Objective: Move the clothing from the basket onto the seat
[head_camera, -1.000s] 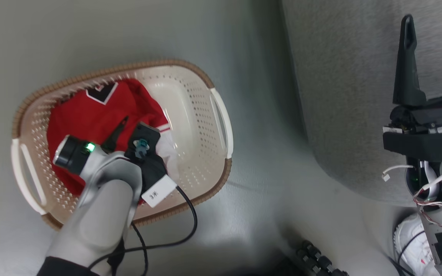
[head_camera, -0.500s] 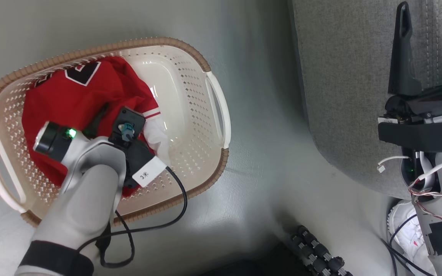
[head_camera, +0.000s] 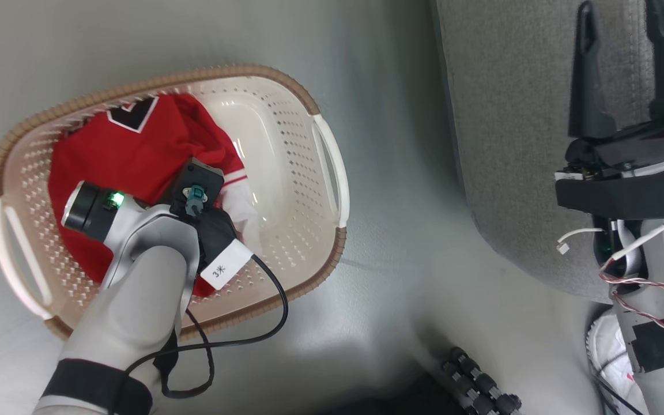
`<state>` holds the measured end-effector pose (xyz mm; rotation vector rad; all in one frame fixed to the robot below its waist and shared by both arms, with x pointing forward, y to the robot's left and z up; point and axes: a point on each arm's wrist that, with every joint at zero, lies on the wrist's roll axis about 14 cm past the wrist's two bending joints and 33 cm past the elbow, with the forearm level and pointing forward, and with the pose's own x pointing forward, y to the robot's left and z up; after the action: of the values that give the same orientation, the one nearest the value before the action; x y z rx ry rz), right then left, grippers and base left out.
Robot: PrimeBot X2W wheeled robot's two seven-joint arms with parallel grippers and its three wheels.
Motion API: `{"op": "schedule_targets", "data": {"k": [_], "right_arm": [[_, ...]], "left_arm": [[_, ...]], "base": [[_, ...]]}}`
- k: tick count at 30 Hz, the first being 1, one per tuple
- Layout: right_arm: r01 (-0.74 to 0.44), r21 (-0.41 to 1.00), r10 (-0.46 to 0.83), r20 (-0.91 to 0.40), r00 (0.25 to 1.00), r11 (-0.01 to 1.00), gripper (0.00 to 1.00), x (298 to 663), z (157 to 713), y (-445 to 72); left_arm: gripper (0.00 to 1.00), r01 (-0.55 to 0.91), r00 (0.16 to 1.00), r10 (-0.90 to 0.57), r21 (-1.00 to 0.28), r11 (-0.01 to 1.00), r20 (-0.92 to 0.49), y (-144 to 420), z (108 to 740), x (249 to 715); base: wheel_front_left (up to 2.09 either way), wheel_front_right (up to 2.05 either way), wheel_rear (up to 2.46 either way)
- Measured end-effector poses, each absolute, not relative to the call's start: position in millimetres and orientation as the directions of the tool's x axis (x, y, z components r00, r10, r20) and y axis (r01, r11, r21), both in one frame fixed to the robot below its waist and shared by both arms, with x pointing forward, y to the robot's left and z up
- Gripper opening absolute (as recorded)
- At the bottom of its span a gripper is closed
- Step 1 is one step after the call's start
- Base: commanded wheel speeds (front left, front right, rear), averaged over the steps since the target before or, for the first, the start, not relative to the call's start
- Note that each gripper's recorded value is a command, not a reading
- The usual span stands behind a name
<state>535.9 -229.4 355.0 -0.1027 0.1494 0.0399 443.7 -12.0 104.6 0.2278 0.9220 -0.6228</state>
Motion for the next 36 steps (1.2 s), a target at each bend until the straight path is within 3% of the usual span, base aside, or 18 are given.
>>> {"op": "schedule_targets", "data": {"k": [16, 24, 36], "right_arm": [[-0.117, -0.082, 0.113, -0.05, 0.992, 0.99, 1.0, 543, 409, -202], [-0.151, -0.062, 0.15, -0.02, 0.989, 0.987, 1.0, 532, 436, -186], [-0.208, -0.024, 0.208, 0.0, 0.978, 0.978, 1.0, 508, 461, -157]], "left_arm": [[0.0, 0.492, 0.644, -0.427, -0.084, 0.867, -0.634, 3, 191, 473], [0.0, 0.5, 0.741, -0.471, -0.074, 0.863, -0.479, 2, 269, 499], [0.0, 0.534, 0.816, -0.524, -0.029, 0.845, -0.242, -6, 381, 516]], "base": [[0.0, 0.0, 0.0], [0.0, 0.0, 0.0], [0.0, 0.0, 0.0]]}}
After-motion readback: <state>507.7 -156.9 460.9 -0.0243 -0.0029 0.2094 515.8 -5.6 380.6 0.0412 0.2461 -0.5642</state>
